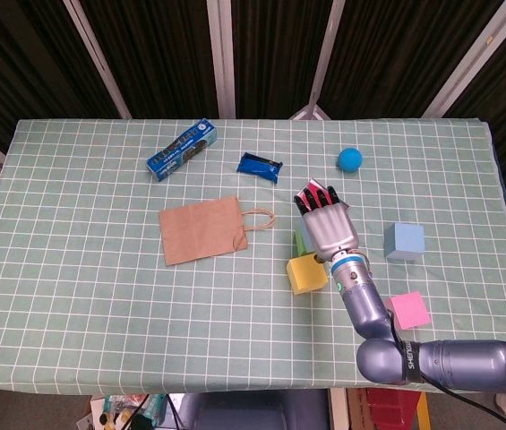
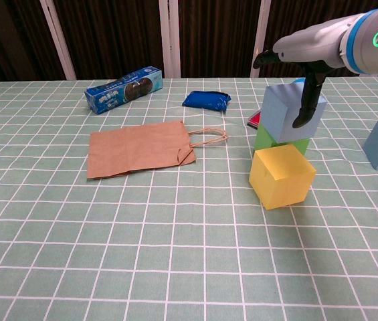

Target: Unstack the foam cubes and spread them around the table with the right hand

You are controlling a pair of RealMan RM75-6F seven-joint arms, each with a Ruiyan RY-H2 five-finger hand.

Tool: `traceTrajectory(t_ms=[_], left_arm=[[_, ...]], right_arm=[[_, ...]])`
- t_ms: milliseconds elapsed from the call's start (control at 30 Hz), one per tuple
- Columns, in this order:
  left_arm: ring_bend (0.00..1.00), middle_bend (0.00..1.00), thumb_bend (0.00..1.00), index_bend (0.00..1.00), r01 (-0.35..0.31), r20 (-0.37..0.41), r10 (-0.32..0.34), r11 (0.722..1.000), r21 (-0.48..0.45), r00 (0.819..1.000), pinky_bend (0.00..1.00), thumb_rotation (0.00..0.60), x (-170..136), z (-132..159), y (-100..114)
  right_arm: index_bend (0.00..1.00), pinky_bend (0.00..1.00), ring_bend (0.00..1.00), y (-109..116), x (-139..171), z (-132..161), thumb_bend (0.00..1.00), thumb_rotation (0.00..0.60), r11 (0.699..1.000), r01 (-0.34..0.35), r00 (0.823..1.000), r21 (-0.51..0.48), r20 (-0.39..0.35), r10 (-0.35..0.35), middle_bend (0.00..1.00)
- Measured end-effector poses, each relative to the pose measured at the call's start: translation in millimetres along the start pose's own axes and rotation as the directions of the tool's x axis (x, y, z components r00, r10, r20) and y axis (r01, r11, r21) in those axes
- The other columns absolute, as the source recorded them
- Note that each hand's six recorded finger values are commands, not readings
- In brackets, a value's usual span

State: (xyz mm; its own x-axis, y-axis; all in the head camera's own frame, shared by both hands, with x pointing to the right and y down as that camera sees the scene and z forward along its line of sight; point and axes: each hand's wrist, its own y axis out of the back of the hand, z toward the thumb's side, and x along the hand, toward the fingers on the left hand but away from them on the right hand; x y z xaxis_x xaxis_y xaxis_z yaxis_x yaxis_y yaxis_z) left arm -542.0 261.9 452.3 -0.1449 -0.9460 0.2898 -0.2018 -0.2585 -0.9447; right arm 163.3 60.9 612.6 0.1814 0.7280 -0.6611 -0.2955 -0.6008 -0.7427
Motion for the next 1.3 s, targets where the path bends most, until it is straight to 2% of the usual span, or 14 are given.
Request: traceTrajectory(t_ms=[233,633,767,1033,1167,1300], left_arm=[[0.00,0.00,0.32,0.14,-0.011,-0.010,0.011,1.000,0.001,1.000,0.02,0.600,-0.6,-1.4,2.0],[0.00,0.00,0.32,0.14,-0.011,-0.012,0.011,1.000,0.016,1.000,0.02,0.600,-2.0,0.8,-0.3],[0.00,0.00,0.32,0.14,-0.011,-0.011,0.011,1.000,0.018,1.000,0.02,0.600,-2.4,1.4,-0.8],[0.00,0.00,0.32,0.14,-0.009,-0.013,0.010,1.000,0.020,1.000,0.02,0.600,-1.7,1.9,-1.5],[0.00,0.00,0.32,0.14,-0.010,-0.013,0.010,1.000,0.019,1.000,0.02,0.600,-1.7,1.7,-1.1],[0.00,0.00,0.32,0.14,-0.009,-0.013,0.009,1.000,0.017,1.000,0.02,0.600,-1.5,1.6,-0.9]], right_arm=[[0.00,0.00,0.12,-2.4,-8.2,-2.2,0.13,0.600,0.998,-0.014,1.000,0.058,0.019,0.013,0.06],[0.03,0.00,0.33,-1.7,-18.5,-0.4,0.14,0.600,0.998,0.025,1.000,0.061,0.015,-0.026,0.19],[0.04,0.00,0.40,-4.6,-22.1,-0.6,0.19,0.600,0.997,0.026,0.999,0.071,0.018,-0.027,0.20],[0.06,0.00,0.44,-8.3,-29.0,1.4,0.22,0.600,0.995,0.052,0.999,0.081,0.004,-0.052,0.22],[0.12,0.01,0.53,-11.5,-30.2,3.9,0.29,0.600,0.996,0.053,0.999,0.069,-0.011,-0.052,0.27],[0.13,0.03,0.56,-8.9,-30.0,5.4,0.31,0.600,0.995,0.074,0.997,0.059,-0.027,-0.073,0.28]])
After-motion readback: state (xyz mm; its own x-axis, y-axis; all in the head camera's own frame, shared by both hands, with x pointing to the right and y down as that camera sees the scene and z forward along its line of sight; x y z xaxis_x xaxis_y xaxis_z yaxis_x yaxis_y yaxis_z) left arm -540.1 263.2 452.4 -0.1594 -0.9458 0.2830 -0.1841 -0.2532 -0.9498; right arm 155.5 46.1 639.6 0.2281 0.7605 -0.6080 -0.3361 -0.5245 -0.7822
